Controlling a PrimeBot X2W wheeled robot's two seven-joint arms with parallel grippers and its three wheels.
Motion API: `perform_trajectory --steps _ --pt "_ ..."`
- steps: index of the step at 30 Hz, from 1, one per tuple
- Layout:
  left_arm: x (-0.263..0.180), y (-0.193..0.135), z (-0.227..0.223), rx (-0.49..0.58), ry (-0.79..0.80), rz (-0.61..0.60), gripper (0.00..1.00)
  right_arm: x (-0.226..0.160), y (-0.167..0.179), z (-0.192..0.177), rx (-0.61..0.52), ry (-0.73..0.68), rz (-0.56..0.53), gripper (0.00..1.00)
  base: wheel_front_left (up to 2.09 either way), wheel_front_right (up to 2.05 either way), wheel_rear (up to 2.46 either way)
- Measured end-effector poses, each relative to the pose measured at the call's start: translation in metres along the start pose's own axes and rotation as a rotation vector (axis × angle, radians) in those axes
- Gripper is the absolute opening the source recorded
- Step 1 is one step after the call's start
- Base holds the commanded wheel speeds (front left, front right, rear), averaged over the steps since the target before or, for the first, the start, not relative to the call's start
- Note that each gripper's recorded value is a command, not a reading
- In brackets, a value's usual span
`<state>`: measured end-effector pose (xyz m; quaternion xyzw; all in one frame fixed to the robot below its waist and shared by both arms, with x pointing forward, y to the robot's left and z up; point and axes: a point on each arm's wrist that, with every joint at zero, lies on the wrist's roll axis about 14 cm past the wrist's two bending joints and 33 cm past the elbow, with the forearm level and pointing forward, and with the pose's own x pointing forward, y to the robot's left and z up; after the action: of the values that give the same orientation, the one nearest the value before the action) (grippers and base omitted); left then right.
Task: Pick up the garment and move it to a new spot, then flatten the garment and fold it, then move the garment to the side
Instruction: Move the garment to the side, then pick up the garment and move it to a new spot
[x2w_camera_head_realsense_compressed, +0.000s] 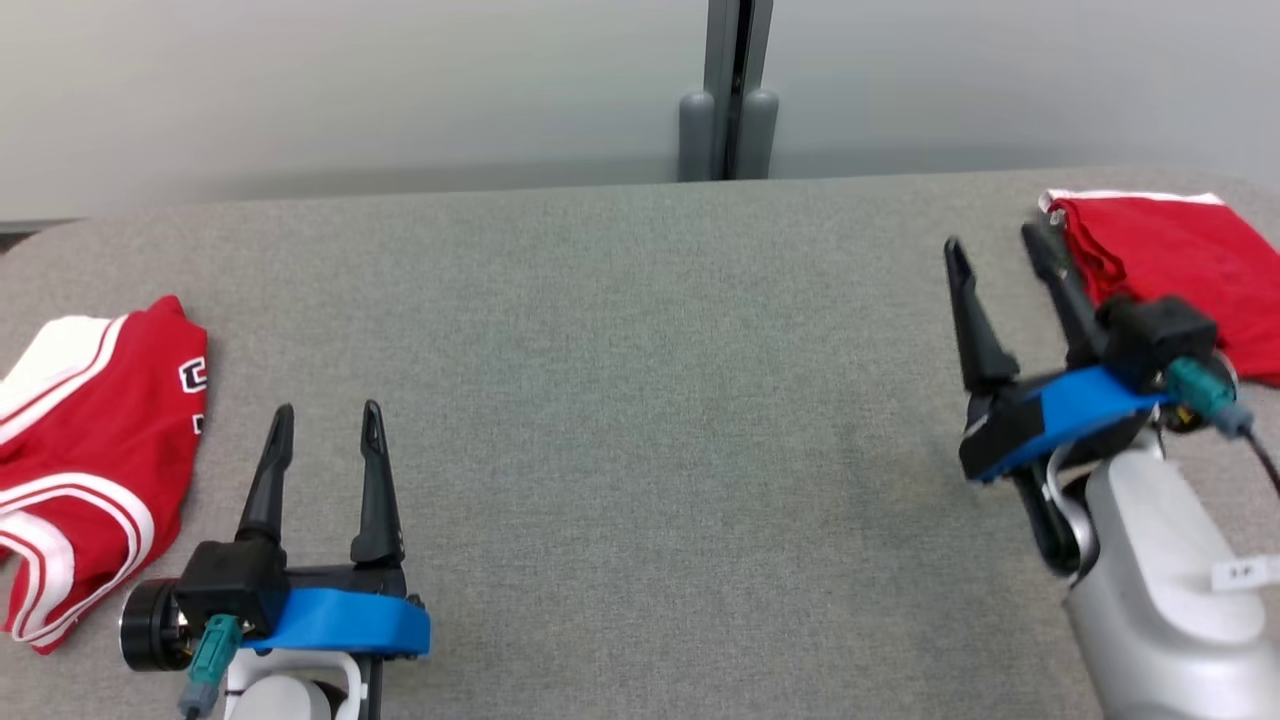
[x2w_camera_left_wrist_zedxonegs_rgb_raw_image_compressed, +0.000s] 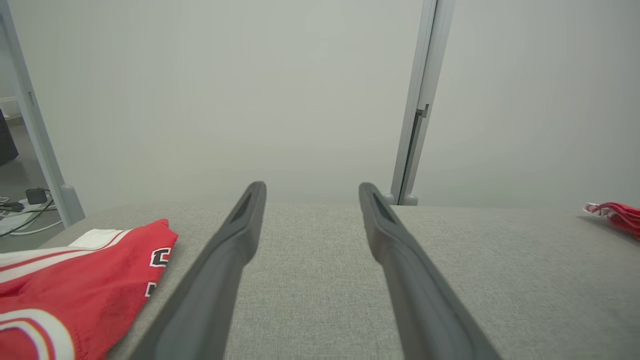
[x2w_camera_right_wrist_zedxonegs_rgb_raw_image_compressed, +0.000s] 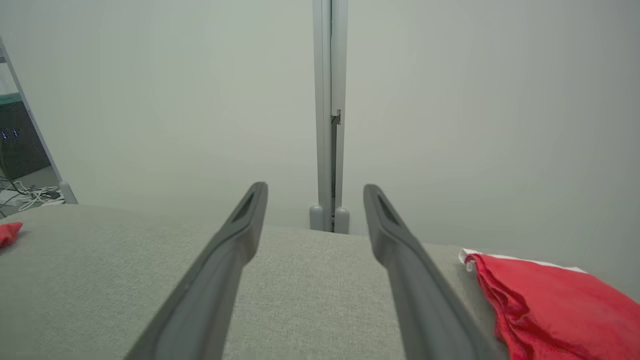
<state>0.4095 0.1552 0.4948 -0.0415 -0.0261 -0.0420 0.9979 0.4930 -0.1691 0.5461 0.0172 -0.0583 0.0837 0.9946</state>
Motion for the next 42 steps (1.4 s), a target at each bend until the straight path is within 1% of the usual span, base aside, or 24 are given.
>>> perform_trajectory --steps 5,11,19,29,42 --pt "-0.013 0.0 0.002 -0.006 -0.001 0.006 1.0 -0.03 0.011 -0.005 0.025 0.002 0.006 1.0 0.0 0.0 0.0" --pt "-0.024 0.0 0.006 -0.006 -0.008 0.008 1.0 -0.063 0.012 -0.01 0.079 -0.003 -0.037 1.0 0.0 0.0 0.0" --pt "-0.03 0.005 0.006 -0.006 -0.007 0.024 1.0 -0.087 0.016 -0.012 0.089 0.006 -0.064 1.0 0.0 0.0 0.0" --pt "-0.037 0.012 0.005 -0.002 -0.001 0.051 1.0 -0.103 0.014 -0.012 0.081 0.03 -0.084 1.0 0.0 0.0 0.0" --pt "-0.04 0.019 0.004 0.002 0.003 0.074 1.0 -0.101 0.016 -0.017 0.099 0.045 -0.08 1.0 0.0 0.0 0.0"
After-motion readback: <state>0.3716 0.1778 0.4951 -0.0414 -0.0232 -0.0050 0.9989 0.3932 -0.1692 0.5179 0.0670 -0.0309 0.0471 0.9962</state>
